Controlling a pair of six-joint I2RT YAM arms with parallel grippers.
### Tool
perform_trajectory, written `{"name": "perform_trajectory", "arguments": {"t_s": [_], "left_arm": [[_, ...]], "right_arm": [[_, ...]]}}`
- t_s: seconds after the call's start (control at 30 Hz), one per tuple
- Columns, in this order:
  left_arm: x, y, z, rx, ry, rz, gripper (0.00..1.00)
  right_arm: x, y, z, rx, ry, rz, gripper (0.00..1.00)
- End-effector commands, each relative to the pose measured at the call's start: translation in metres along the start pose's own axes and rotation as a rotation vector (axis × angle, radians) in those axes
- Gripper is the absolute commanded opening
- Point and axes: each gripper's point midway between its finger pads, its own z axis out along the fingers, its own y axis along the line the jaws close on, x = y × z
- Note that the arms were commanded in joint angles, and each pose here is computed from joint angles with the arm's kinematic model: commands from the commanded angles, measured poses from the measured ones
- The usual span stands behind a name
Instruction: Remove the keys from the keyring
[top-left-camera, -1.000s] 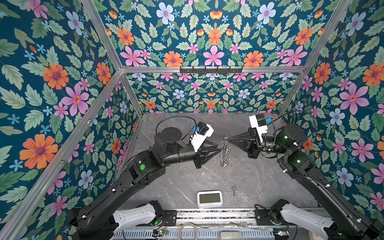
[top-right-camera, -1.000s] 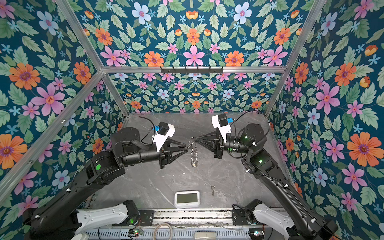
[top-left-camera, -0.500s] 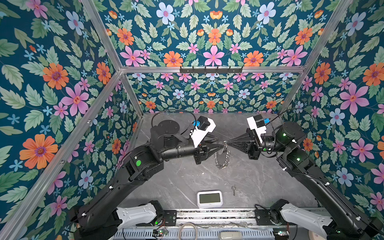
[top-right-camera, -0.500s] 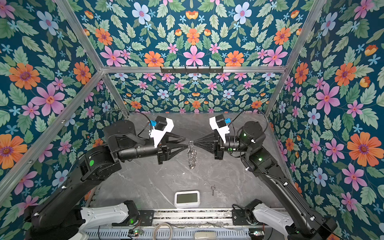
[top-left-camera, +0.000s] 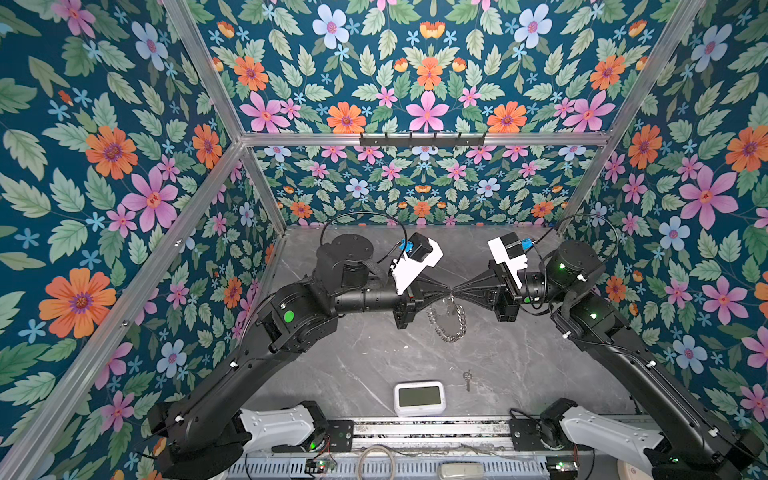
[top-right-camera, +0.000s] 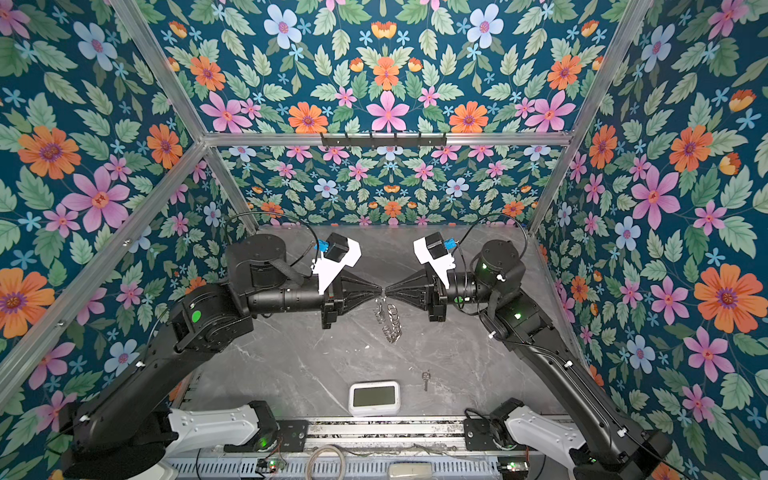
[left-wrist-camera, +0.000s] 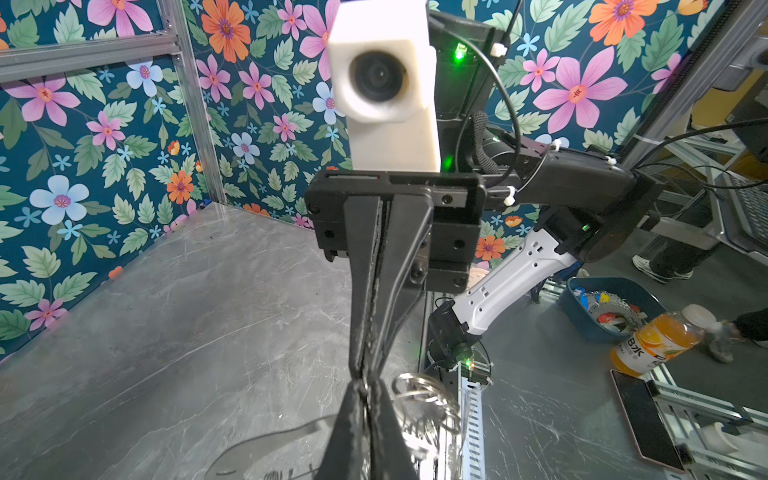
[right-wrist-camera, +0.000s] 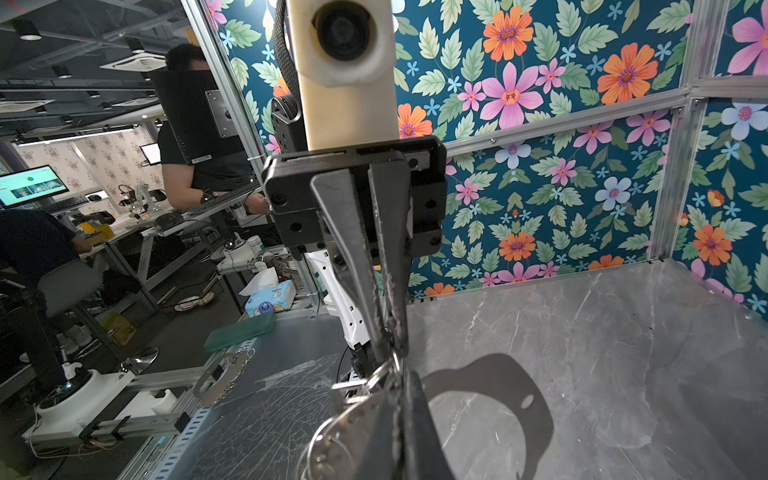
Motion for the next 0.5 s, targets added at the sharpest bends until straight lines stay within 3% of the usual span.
{"name": "perform_trajectory", "arguments": {"t_s": [0.0, 0.2, 0.3, 0.47], "left_arm": [[0.0004, -0.0051, 0.0022, 0.035, 0.0, -0.005, 0.01], [0.005, -0.004, 0.007, 0.042, 0.018, -0.002, 0.0], [0.0064, -0.0071, 0.0073, 0.062, 0.031, 0.004, 0.0], [0.0076, -0.0068, 0.0109, 0.071, 0.055, -0.001, 0.0]], "right_arm": [[-0.0075, -0.0006, 0.0, 0.008, -0.023, -0.028, 0.0], [-0.0052, -0.003, 0.0011, 0.007, -0.017, -0.019, 0.0], [-0.0032, -0.003, 0.0027, -0.009, -0.001, -0.008, 0.14], [-0.0025, -0.0035, 0.0052, -0.031, 0.011, 0.0, 0.12]]}}
